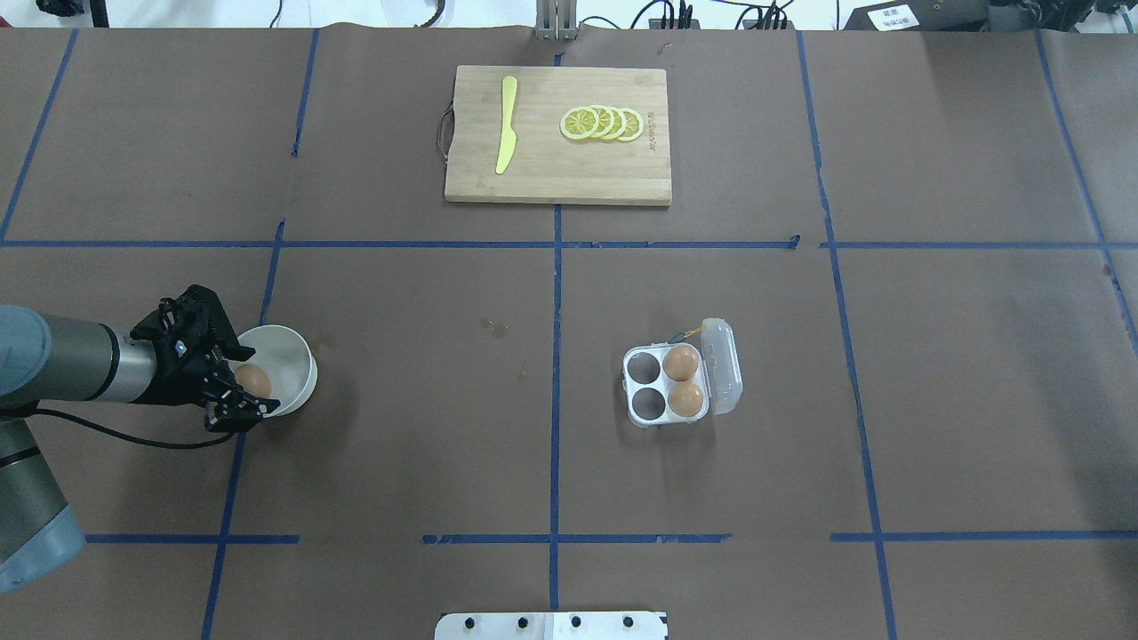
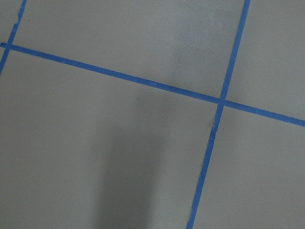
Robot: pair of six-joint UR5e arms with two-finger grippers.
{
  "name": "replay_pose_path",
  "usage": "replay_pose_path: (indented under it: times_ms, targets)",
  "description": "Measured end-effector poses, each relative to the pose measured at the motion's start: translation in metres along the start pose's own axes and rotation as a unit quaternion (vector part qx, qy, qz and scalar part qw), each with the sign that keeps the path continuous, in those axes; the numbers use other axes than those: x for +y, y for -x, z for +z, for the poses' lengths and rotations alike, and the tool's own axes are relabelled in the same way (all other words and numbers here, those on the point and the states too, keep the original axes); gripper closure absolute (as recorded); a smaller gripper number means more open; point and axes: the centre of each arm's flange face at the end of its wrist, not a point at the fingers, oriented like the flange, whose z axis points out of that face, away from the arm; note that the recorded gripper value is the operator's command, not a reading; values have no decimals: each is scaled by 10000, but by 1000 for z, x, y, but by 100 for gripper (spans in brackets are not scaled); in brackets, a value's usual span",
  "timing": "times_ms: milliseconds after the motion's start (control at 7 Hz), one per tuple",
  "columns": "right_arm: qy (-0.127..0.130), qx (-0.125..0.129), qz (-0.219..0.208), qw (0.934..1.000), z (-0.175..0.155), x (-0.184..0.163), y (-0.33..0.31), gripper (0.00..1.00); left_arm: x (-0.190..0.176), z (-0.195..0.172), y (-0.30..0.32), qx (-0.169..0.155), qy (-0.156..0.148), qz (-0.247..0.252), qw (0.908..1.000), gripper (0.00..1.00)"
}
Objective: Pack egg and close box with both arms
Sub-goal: 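Close the left gripper around the brown egg inside the bowl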
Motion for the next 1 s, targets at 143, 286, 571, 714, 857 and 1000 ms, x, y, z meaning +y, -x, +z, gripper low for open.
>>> replay_pose_path:
  times_ms: [143, 286, 571, 714, 857, 1000]
  targets:
    - [0, 0, 1, 10000, 0, 0, 0, 0, 1, 2, -1, -11, 11, 8, 10000, 15]
    - [1, 0, 1, 10000, 0, 0, 0, 0, 2, 5, -2, -25, 30, 12, 10000, 24]
    - [1, 0, 4, 10000, 0, 0, 0, 0, 1, 5, -3, -26, 19, 22, 10000, 40]
    - [1, 0, 2, 10000, 0, 0, 0, 0, -1, 4, -4, -20, 5, 27, 10000, 41]
    - [1, 0, 2, 10000, 0, 0, 0, 0, -2, 3, -5, -14, -6, 31, 10000, 46]
    - [1, 0, 6, 10000, 0, 0, 0, 0, -3, 2, -5, -14, -10, 31, 10000, 51]
